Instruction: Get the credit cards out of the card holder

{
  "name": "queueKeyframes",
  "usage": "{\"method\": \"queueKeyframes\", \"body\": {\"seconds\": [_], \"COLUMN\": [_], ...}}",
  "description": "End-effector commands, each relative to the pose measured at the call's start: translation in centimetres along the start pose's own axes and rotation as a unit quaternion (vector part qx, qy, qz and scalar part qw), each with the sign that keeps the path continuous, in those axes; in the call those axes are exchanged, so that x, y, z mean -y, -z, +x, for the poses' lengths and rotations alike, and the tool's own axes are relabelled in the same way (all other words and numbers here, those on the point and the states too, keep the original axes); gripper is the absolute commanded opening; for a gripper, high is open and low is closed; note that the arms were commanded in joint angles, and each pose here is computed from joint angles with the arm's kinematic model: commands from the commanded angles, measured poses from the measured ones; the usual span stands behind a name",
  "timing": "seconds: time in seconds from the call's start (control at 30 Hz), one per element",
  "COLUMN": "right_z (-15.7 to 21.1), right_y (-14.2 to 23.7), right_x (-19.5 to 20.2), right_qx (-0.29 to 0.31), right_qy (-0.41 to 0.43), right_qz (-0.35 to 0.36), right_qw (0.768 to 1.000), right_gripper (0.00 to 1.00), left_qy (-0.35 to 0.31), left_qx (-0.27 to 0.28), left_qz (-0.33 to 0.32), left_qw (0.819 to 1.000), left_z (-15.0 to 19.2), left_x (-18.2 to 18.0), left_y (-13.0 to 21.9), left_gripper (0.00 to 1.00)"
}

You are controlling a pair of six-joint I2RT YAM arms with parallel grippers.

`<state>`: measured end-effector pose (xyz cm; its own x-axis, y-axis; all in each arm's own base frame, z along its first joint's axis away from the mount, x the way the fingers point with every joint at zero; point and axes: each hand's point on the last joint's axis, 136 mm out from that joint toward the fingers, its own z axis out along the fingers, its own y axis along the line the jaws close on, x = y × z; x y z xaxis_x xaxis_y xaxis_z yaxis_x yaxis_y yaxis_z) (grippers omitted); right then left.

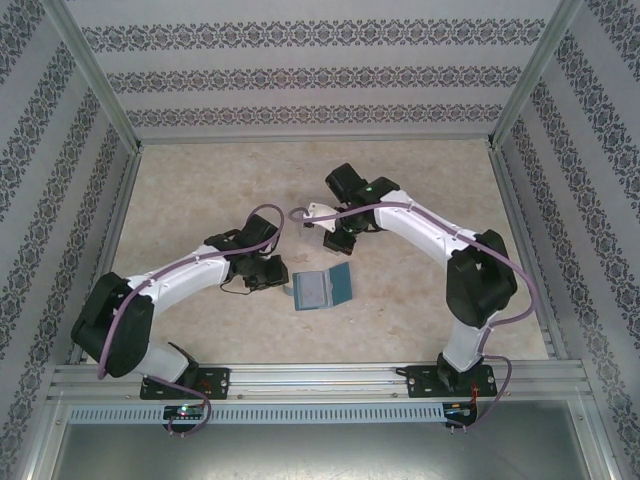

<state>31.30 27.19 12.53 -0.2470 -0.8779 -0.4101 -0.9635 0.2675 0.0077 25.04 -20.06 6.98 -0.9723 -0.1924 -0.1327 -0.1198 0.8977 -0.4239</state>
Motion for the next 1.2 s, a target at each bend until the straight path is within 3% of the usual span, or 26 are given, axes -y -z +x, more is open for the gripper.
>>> {"method": "queueKeyframes", "body": {"seconds": [0.0, 0.6, 1.17], "right_z": [0.4, -1.9, -1.3], "right_y": [0.6, -1.3, -5.7], "right_x": [1.4, 7.9, 9.3], "right_qx": [-0.033, -0.091, -0.120], "right_qy": [0.074, 0.143, 0.143], "right_qz": [0.009, 0.009, -0.029], "right_qw": [0.997, 0.985, 0.982], "right_gripper": [0.00, 0.00, 0.00], "left_qy": [0.018, 0.053, 0.080], "left_qx": [0.018, 0.026, 0.030], "left_qz": [-0.008, -0.020, -0.030], "left_qw": [1.000, 0.998, 0.996], "left_z": [-0.4, -0.6, -0.5], "left_x": [-1.0, -3.6, -5.6], "left_y": [0.8, 1.7, 2.6], "left_gripper": [0.21, 0.21, 0.21]}}
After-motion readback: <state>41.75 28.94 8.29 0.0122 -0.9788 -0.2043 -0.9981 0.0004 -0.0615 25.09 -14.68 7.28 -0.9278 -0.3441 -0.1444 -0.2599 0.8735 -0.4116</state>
